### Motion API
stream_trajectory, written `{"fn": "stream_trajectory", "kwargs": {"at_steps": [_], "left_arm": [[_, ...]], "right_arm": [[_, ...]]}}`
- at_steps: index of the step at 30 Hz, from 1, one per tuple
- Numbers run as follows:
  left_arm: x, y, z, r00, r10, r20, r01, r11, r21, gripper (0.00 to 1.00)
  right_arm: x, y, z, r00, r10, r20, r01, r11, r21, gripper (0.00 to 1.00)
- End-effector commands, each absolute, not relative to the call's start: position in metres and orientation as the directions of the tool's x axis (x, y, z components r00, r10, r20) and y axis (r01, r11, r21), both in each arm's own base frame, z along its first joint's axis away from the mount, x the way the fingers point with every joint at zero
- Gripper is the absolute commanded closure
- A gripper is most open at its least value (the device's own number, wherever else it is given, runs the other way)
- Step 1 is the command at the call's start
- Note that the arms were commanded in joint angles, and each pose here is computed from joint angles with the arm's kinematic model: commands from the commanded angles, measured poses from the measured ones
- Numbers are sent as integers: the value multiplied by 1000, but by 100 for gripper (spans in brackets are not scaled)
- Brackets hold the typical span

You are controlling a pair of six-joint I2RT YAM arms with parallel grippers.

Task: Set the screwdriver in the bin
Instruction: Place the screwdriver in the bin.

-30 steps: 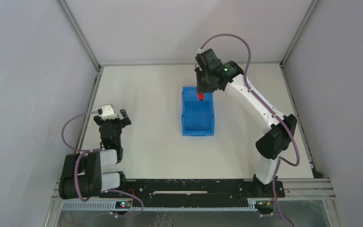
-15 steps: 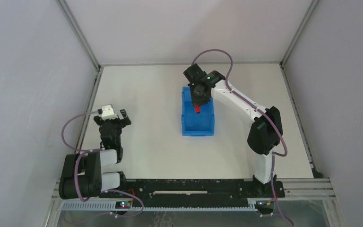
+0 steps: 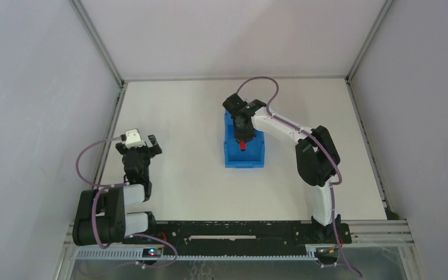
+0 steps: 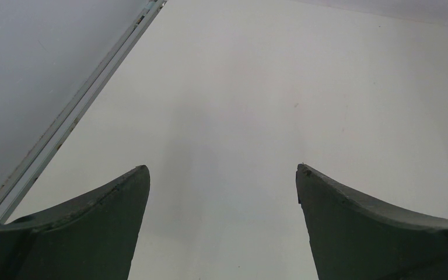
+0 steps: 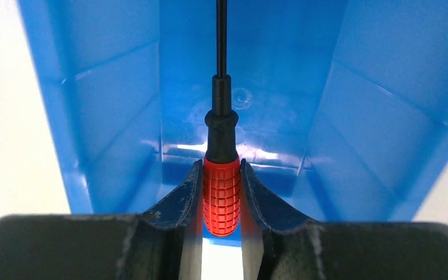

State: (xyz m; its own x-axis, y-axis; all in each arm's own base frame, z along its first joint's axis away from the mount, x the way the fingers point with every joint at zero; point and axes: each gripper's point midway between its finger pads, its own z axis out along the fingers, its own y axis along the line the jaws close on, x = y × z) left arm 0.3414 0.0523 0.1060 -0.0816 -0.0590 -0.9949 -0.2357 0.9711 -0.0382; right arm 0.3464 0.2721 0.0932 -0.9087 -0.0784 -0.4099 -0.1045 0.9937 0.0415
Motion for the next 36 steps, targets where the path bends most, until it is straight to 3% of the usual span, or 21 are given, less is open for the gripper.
{"fn": "stream_trajectory", "kwargs": {"at_steps": [1, 10, 17, 27, 36], "left_arm": [[353, 53, 135, 1, -35, -999, -233, 972, -35, 0], [353, 53, 136, 2, -36, -999, -233, 972, -36, 0], [353, 52, 136, 2, -36, -999, -231, 972, -36, 0], [353, 53, 136, 2, -36, -999, -233, 972, -36, 0], [353, 53, 135, 1, -36, -999, -233, 972, -36, 0]], "right_arm": [[355, 283, 80, -899, -23, -437, -53, 997, 57, 85], [357, 281, 51, -910, -5, -415, -15, 1000, 19, 77], [356, 278, 48, -909, -4, -418, -5, 1000, 1, 60], [358, 277, 69, -890, -1, -456, -7, 1000, 12, 55], [361, 273, 127, -831, -1, -556, -15, 1000, 20, 52]]}}
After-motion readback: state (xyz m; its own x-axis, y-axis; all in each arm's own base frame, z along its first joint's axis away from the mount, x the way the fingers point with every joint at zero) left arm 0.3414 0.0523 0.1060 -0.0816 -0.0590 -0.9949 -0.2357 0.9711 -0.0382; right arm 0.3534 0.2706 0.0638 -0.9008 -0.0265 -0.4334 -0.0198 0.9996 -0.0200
